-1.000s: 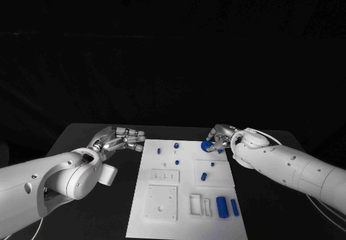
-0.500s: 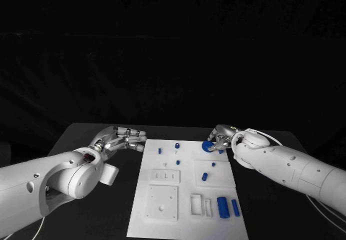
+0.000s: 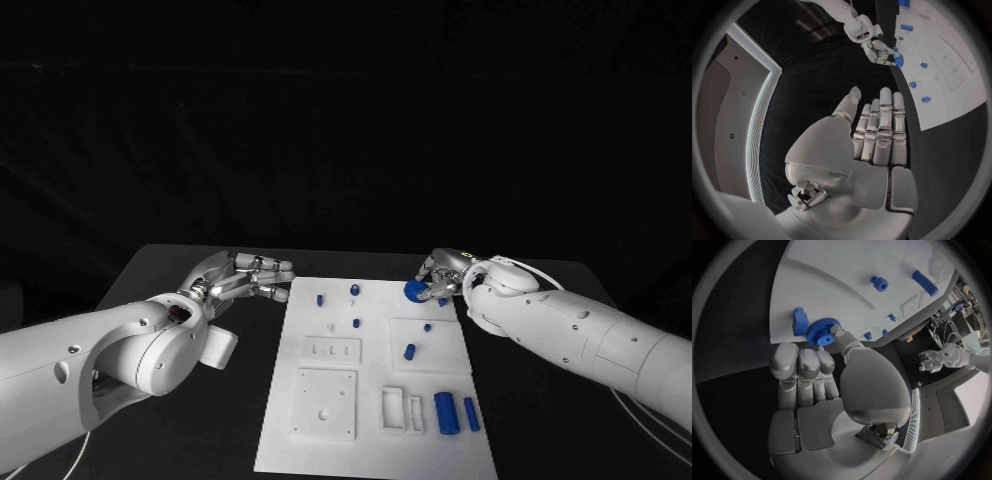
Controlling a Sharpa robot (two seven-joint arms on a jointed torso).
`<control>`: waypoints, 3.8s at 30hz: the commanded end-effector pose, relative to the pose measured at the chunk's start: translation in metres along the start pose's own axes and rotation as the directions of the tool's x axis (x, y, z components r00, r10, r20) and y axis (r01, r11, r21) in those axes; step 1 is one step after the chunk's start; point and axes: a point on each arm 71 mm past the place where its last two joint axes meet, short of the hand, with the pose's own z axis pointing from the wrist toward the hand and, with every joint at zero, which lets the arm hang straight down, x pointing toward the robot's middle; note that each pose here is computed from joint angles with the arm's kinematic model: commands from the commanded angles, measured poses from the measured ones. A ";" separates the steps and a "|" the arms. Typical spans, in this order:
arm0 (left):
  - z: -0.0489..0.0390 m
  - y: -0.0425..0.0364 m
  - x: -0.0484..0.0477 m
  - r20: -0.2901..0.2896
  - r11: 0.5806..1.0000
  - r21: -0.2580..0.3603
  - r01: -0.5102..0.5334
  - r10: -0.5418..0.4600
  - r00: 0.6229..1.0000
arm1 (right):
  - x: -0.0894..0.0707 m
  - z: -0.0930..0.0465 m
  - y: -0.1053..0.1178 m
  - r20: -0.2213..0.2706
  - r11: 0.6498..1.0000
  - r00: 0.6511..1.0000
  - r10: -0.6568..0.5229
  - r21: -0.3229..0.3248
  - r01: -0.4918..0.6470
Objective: Assemble the parts on the task board
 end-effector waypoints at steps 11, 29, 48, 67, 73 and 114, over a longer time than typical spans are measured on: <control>0.0000 -0.0013 0.0026 -0.020 1.000 0.006 0.000 0.000 1.000 | 0.011 0.001 0.004 -0.050 1.000 0.999 -0.001 -0.012 0.001; -0.0003 -0.0013 0.0032 -0.023 1.000 0.004 0.000 0.000 1.000 | 0.016 0.000 0.006 -0.049 0.997 0.996 -0.077 -0.007 0.076; -0.0014 -0.0015 0.0031 -0.022 1.000 0.004 0.001 0.000 1.000 | 0.001 -0.011 0.038 0.110 0.994 0.990 -0.087 -0.061 0.094; -0.0025 -0.0020 0.0041 -0.023 1.000 0.004 0.001 -0.001 1.000 | -0.001 -0.021 0.114 0.213 0.977 0.975 -0.065 -0.187 0.106; -0.0023 -0.0022 0.0047 -0.023 1.000 0.005 0.001 -0.001 1.000 | 0.012 -0.017 0.128 0.194 0.972 0.978 -0.079 -0.201 0.119; 0.0026 -0.0023 0.0100 -0.039 1.000 0.007 0.001 0.000 0.999 | 0.051 -0.005 0.150 0.099 0.962 0.984 -0.146 -0.217 0.165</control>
